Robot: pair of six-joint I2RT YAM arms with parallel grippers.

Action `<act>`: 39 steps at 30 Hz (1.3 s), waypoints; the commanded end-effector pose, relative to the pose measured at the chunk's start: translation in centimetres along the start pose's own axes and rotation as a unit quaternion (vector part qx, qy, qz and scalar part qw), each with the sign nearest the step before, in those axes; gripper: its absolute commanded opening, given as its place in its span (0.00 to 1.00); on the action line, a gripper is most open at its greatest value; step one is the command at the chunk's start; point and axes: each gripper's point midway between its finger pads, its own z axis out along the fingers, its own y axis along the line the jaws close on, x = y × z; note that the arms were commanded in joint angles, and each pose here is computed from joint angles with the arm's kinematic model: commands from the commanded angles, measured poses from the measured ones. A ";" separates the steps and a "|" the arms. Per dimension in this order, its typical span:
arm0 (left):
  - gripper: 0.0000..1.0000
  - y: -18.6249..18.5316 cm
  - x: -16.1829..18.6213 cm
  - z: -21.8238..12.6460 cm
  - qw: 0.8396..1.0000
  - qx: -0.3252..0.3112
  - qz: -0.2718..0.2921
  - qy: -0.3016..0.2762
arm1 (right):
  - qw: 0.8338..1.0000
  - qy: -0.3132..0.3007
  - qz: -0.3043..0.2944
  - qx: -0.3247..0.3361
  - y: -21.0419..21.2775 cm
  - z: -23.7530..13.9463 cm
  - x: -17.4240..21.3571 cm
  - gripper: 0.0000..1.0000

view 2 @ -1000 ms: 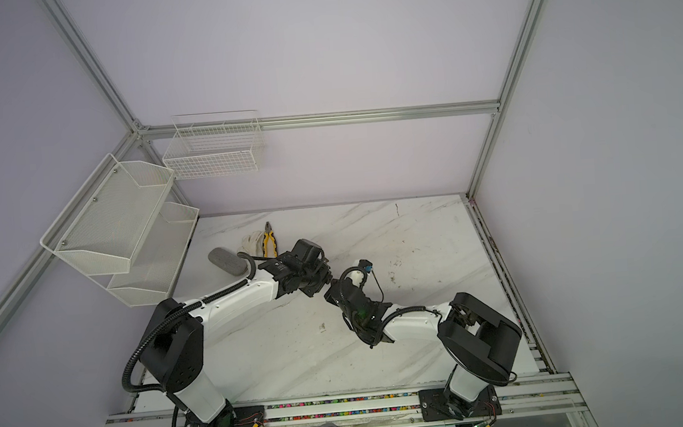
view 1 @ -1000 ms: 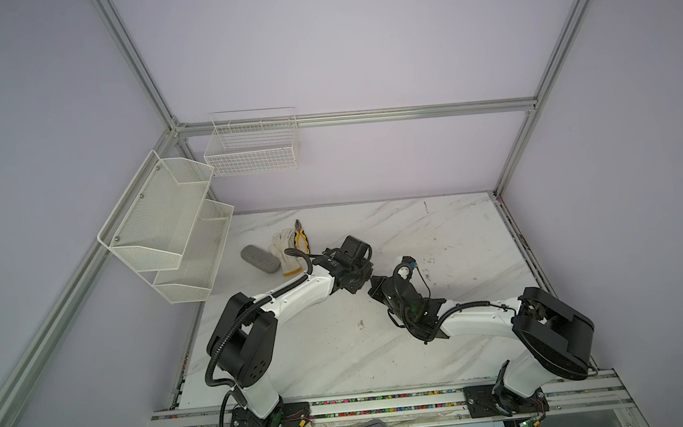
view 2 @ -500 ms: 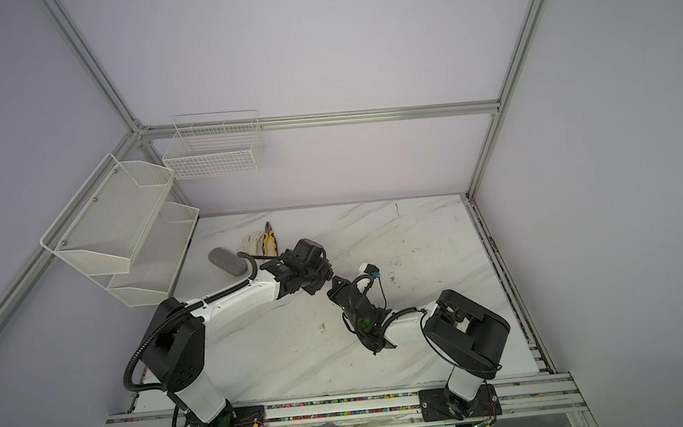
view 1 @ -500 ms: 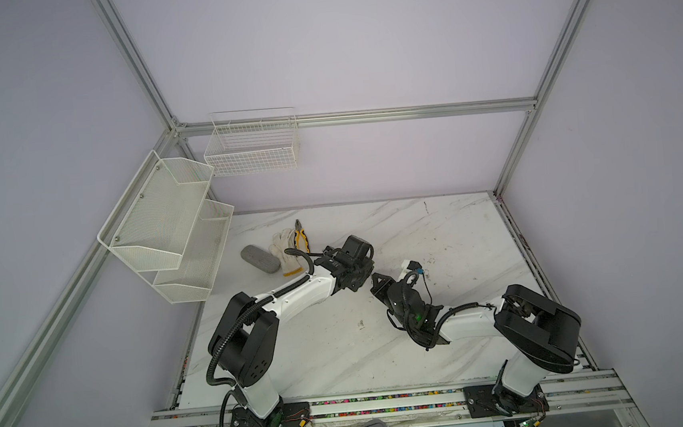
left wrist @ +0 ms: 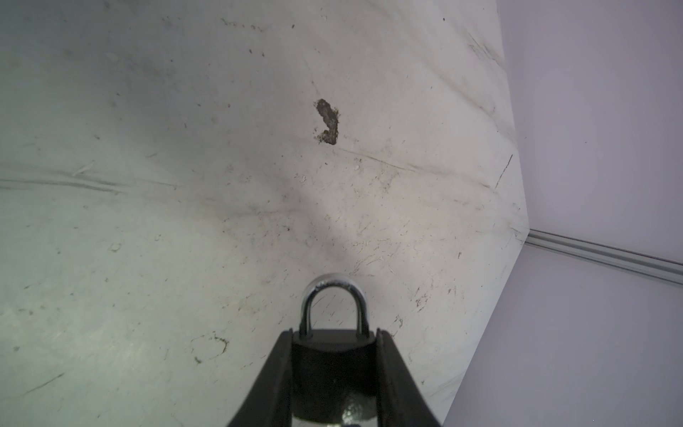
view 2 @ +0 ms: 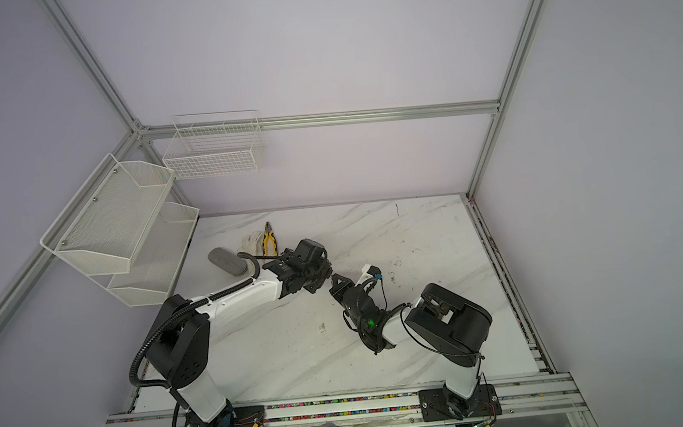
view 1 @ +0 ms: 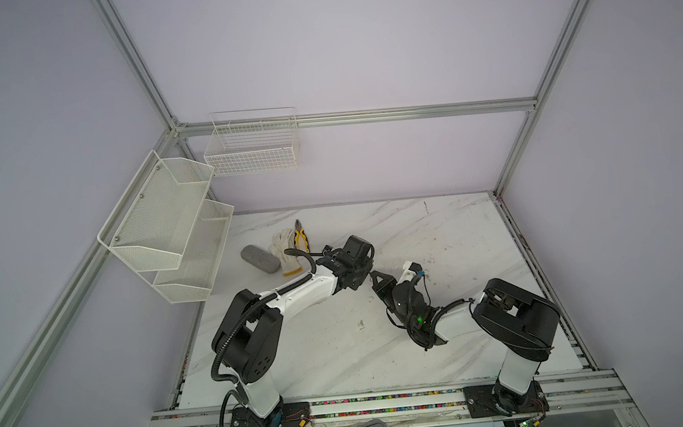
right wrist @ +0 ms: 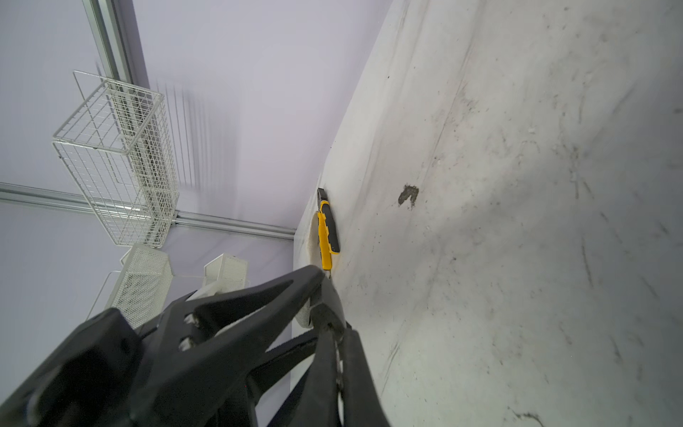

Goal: Unlock with the key

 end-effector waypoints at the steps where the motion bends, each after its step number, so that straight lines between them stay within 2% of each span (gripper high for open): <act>1: 0.00 -4.8 4.9 -3.4 0.991 0.078 0.029 0.100 | 0.999 0.025 0.008 -0.040 3.7 0.0 0.0 0.00; 7: 0.00 -5.1 5.2 -3.7 0.989 0.092 0.051 0.100 | 1.000 0.021 -0.017 -0.015 1.7 -0.4 0.0 0.00; 11: 0.00 -5.1 5.5 -4.0 0.987 0.103 0.077 0.093 | 0.997 -0.011 -0.081 -0.010 2.9 -0.7 -0.7 0.00; 14: 0.00 -5.2 5.5 -4.1 0.985 0.118 0.086 0.088 | 0.987 -0.064 -0.150 0.007 4.3 -1.7 -1.4 0.00; 18: 0.00 -6.6 5.5 -4.5 0.980 0.150 0.104 0.084 | 0.965 -0.130 -0.227 0.036 5.0 -2.3 -2.5 0.00; 23: 0.00 -6.9 5.2 -3.9 0.974 0.185 0.077 0.103 | 0.951 -0.140 -0.275 0.017 5.4 -1.2 -1.6 0.00; 25: 0.00 -7.1 5.3 -3.9 0.972 0.195 0.074 0.112 | 0.956 -0.125 -0.263 -0.023 5.9 -0.7 -0.5 0.00; 27: 0.00 -6.7 5.1 -3.7 0.972 0.195 0.069 0.115 | 0.957 -0.108 -0.253 -0.090 7.3 -0.8 0.6 0.00; 32: 0.00 -6.8 4.8 -3.9 0.969 0.205 0.067 0.118 | 0.977 -0.014 -0.122 -0.176 7.4 0.4 1.2 0.00; 34: 0.00 -6.7 4.5 -3.9 0.970 0.204 0.075 0.110 | 0.980 0.008 -0.084 -0.181 7.0 0.3 0.7 0.00; 39: 0.00 -5.9 4.3 -3.8 0.969 0.205 0.100 0.091 | 0.982 0.043 -0.037 -0.179 6.3 -0.6 0.1 0.00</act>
